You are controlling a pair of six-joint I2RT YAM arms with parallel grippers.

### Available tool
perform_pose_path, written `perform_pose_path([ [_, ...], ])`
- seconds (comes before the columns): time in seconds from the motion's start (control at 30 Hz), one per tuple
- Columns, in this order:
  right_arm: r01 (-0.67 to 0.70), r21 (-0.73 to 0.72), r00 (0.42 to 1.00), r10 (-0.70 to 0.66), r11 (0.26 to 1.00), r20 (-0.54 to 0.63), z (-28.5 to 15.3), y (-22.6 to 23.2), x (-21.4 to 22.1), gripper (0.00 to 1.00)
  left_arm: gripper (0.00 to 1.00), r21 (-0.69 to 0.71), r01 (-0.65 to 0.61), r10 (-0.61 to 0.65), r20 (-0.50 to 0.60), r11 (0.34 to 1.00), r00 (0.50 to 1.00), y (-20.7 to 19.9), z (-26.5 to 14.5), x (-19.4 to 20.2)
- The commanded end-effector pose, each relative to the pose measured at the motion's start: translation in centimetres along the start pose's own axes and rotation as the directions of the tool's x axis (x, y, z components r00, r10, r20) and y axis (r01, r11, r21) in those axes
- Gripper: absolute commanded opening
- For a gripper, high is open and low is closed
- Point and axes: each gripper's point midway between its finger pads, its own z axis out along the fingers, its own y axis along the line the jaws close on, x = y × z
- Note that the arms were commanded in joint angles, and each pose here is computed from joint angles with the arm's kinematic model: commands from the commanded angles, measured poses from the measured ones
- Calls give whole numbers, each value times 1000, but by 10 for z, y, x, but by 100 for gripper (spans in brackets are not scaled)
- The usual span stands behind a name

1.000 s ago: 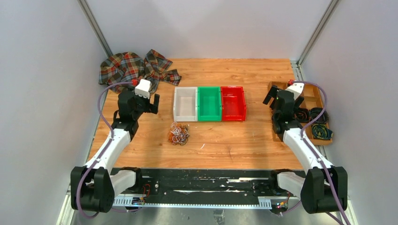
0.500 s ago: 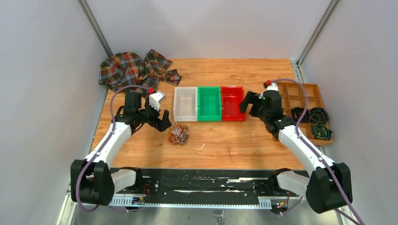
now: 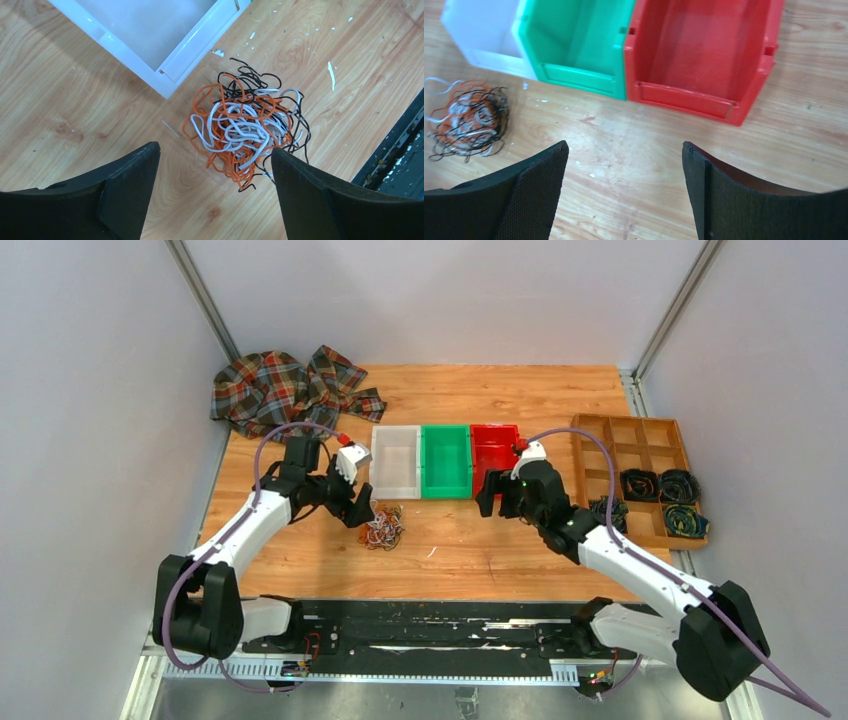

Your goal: Untangle the cables

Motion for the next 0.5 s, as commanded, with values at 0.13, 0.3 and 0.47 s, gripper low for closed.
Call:
perform_pose_path([
  [0.13,145,-65,983,-137,987,126,-17,40,-18,80,71,37,-45,45,-2,998,999,5,12,-9],
  [0.3,216,-106,971,-202,971,129,-19,65,-13,78,66,55,-41,41,3,998,999,6,18,-12],
  [0.47,272,-155,958,-252,950,137,-22,91,-6,77,61,71,-53,52,24,996,998,5,20,-19],
])
